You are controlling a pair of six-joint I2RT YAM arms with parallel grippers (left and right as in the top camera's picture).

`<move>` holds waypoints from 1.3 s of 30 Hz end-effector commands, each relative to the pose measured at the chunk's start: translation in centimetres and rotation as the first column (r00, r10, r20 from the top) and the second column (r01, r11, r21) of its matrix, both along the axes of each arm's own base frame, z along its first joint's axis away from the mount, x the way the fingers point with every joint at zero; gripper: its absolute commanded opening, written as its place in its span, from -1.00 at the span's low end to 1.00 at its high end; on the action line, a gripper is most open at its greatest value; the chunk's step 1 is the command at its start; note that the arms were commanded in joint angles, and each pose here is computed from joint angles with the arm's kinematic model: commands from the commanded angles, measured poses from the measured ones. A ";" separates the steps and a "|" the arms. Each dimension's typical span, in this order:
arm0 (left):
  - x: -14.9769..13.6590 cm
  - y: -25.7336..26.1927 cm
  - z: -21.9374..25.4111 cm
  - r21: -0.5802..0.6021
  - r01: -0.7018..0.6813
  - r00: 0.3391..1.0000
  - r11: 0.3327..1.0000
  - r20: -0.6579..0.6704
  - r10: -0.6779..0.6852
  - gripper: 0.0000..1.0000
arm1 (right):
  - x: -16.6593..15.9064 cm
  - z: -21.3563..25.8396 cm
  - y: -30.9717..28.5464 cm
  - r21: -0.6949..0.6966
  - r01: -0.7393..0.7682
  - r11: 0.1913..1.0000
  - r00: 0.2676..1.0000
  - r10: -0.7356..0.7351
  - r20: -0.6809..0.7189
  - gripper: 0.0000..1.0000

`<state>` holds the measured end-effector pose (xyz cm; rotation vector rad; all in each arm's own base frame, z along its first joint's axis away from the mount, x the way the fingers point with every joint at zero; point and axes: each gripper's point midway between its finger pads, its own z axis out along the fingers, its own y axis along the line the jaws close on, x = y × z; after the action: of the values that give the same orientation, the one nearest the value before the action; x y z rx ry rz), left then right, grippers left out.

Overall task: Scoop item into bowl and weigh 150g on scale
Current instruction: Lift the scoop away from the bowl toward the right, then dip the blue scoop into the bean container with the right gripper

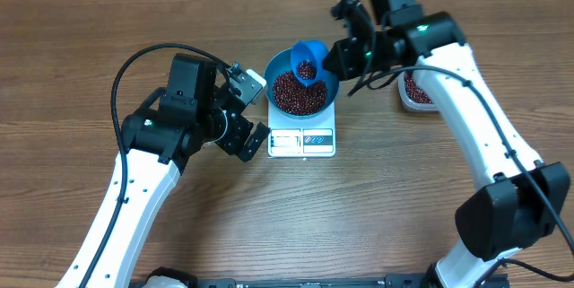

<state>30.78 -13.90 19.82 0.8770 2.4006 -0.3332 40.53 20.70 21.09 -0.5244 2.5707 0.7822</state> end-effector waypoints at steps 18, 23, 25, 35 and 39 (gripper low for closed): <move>-0.1 -0.3 -0.3 -0.016 -0.004 1.000 1.000 -0.020 0.004 0.99 | 0.6 3.2 -20.4 0.254 0.352 0.901 0.935 -0.326 -0.139 -0.93; -0.1 -0.3 -0.3 -0.016 -0.004 1.000 1.000 -0.020 0.004 0.99 | 0.0 -1.3 -26.6 -0.154 0.564 0.811 0.799 -0.584 -0.147 -0.93; -0.1 -0.3 -0.3 -0.016 -0.004 1.000 1.000 -0.020 0.004 1.00 | -0.1 -1.9 -27.1 -0.251 0.578 0.777 0.778 -0.617 -0.121 -0.93; -0.1 -0.3 -0.3 -0.016 -0.004 1.000 1.000 -0.020 0.004 1.00 | -0.4 -1.9 -27.6 -0.639 0.614 0.464 0.697 -0.698 0.164 -0.93; -0.1 -0.3 -0.3 -0.016 -0.004 1.000 1.000 -0.020 0.004 1.00 | -0.3 -0.8 -25.7 -0.700 0.612 0.369 0.709 -0.648 0.278 -0.93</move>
<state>30.78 -13.90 19.82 0.8770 2.4006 -0.3332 39.73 -4.35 17.68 0.3081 2.8224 -0.4114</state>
